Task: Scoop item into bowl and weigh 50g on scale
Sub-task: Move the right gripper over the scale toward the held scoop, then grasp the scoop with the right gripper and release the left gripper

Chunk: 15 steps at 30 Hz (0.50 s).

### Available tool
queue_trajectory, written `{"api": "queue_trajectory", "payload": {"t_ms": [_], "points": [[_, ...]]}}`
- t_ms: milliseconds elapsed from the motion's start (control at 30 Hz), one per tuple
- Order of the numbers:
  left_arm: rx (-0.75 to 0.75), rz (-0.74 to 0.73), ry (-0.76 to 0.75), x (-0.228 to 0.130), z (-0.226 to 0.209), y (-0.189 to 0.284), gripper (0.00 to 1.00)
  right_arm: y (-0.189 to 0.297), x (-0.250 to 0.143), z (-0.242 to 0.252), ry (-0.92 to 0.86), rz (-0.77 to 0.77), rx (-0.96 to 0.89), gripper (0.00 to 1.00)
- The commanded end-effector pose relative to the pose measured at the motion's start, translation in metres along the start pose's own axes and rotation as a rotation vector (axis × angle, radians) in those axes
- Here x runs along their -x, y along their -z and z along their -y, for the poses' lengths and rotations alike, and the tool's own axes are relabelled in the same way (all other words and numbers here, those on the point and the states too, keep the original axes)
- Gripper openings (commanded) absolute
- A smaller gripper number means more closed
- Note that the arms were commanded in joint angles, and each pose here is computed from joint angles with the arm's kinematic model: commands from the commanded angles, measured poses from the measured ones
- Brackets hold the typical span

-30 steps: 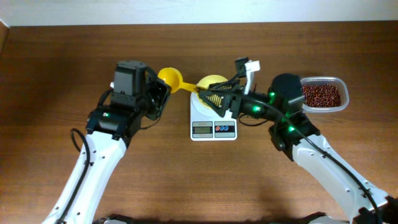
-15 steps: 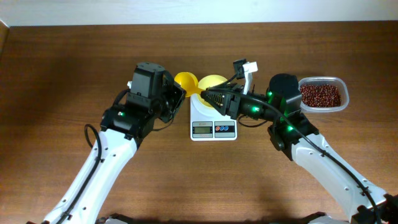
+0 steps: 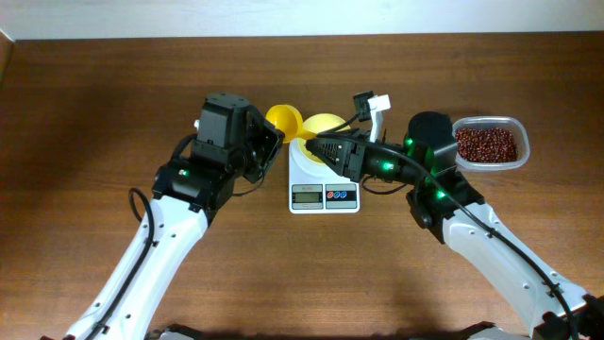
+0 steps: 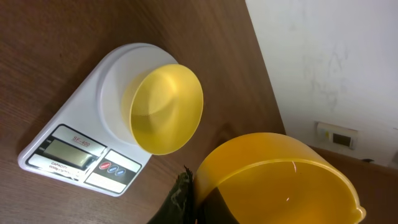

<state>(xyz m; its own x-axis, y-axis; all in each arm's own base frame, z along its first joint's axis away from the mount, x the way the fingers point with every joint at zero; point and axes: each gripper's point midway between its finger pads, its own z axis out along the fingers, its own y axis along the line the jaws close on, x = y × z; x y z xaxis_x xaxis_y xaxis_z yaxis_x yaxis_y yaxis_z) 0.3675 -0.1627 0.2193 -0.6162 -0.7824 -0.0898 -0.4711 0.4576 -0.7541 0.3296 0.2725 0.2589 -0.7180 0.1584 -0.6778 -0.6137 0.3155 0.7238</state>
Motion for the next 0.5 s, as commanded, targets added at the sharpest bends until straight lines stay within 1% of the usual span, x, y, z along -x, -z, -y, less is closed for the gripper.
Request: {"api": "queue_trajectory", "payload": {"t_ms": [0, 167, 467], "points": [[-0.007, -0.017, 0.006, -0.0037, 0.0037, -0.0008, 0.0, -0.0019, 0.0022, -0.0069, 0.023, -0.006, 0.023, 0.27], [-0.011, -0.032, 0.006, -0.0062, 0.0043, -0.0008, 0.0, -0.0019, 0.0022, -0.0069, 0.023, -0.006, 0.023, 0.24], [0.017, -0.039, 0.012, -0.0081, -0.0025, -0.0007, 0.0, -0.0019, 0.0043, -0.0044, 0.018, 0.006, 0.008, 0.24]]}}
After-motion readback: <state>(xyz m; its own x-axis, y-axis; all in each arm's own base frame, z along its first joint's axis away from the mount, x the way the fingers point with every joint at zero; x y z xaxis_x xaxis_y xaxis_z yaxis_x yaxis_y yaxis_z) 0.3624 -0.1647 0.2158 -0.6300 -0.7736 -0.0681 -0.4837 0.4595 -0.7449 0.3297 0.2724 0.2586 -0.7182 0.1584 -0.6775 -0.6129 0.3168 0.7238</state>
